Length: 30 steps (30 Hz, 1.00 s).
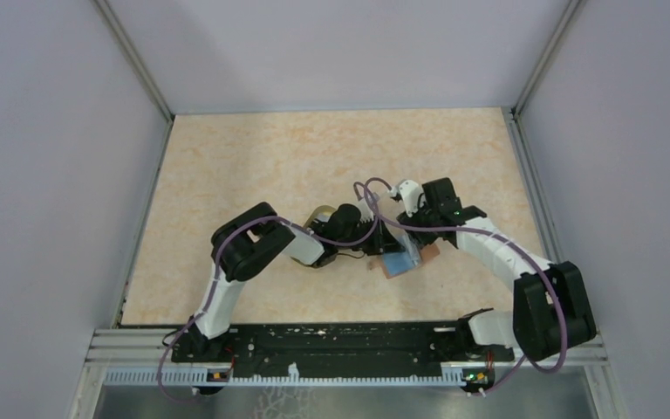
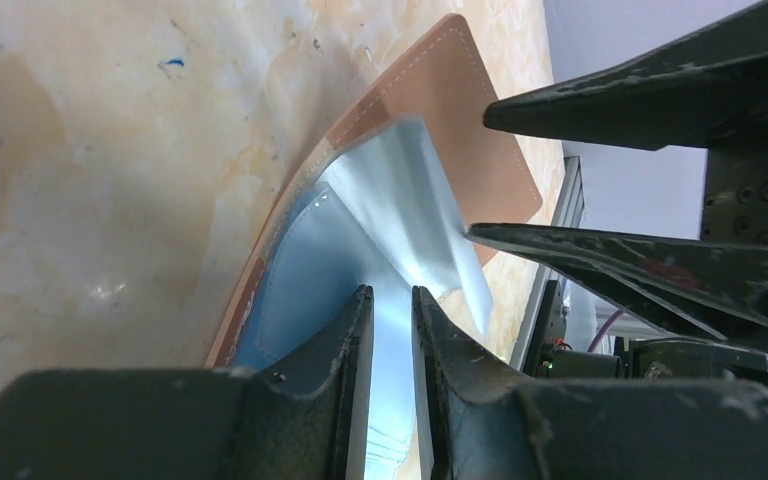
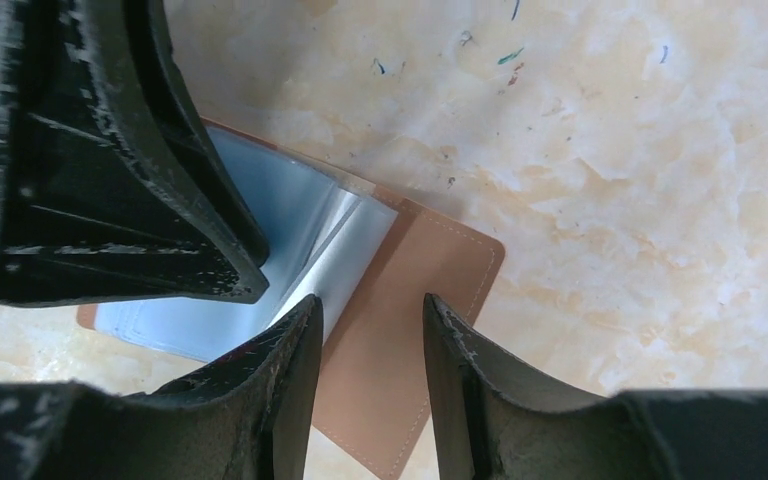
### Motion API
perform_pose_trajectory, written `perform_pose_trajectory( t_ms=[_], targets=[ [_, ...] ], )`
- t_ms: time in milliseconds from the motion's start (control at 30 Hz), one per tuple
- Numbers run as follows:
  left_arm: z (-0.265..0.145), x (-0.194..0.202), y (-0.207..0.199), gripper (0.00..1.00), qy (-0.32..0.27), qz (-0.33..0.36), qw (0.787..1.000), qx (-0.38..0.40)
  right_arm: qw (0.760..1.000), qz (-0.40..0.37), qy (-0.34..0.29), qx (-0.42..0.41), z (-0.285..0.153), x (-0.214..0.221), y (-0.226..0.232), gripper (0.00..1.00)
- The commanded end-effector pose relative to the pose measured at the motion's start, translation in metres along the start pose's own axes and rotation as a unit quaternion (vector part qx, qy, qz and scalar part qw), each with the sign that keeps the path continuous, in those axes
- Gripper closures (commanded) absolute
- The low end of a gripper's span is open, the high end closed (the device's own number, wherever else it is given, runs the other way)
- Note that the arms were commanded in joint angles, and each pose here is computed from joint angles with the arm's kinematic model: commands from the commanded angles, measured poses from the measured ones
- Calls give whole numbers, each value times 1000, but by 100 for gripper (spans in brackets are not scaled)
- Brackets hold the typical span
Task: Put the credit cards into the card holder
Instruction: Open the card holder at the center of the board.
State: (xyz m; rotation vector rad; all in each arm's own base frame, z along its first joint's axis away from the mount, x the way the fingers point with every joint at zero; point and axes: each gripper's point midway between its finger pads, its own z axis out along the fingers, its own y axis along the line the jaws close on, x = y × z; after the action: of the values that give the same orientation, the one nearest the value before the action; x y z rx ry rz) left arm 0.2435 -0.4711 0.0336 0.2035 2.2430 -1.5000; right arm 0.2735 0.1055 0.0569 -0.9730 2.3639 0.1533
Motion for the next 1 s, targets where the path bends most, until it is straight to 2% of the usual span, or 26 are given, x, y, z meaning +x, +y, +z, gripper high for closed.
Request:
perform_pose_trajectory(
  t_ms=[0,167,333,400,500,567,700,967],
  targets=[
    [8,8,10,73,21,-4,1000,-14,997,13,-77,2,-22,-37,-7,59],
    [10,2,3,73,19,5,1000,-10,993,17,-117,-4,-39,-50,-8,59],
    [10,-2,-3,71,18,17,1000,-1,981,-5,-174,-83,-60,-66,23,63],
    [12,-2,-8,70,20,21,1000,10,978,-5,-168,-126,-59,-65,36,70],
    [15,-3,-13,69,20,19,999,28,975,-1,-141,-171,-52,-58,49,88],
    [16,-4,-17,68,19,15,999,38,974,-5,-128,-187,-48,-53,53,93],
    [18,-7,-22,67,19,-2,998,57,967,-34,-137,-211,-52,-51,62,95],
    [24,-15,-31,66,10,-54,994,96,957,-136,-176,-187,-48,-37,65,97]
  ],
)
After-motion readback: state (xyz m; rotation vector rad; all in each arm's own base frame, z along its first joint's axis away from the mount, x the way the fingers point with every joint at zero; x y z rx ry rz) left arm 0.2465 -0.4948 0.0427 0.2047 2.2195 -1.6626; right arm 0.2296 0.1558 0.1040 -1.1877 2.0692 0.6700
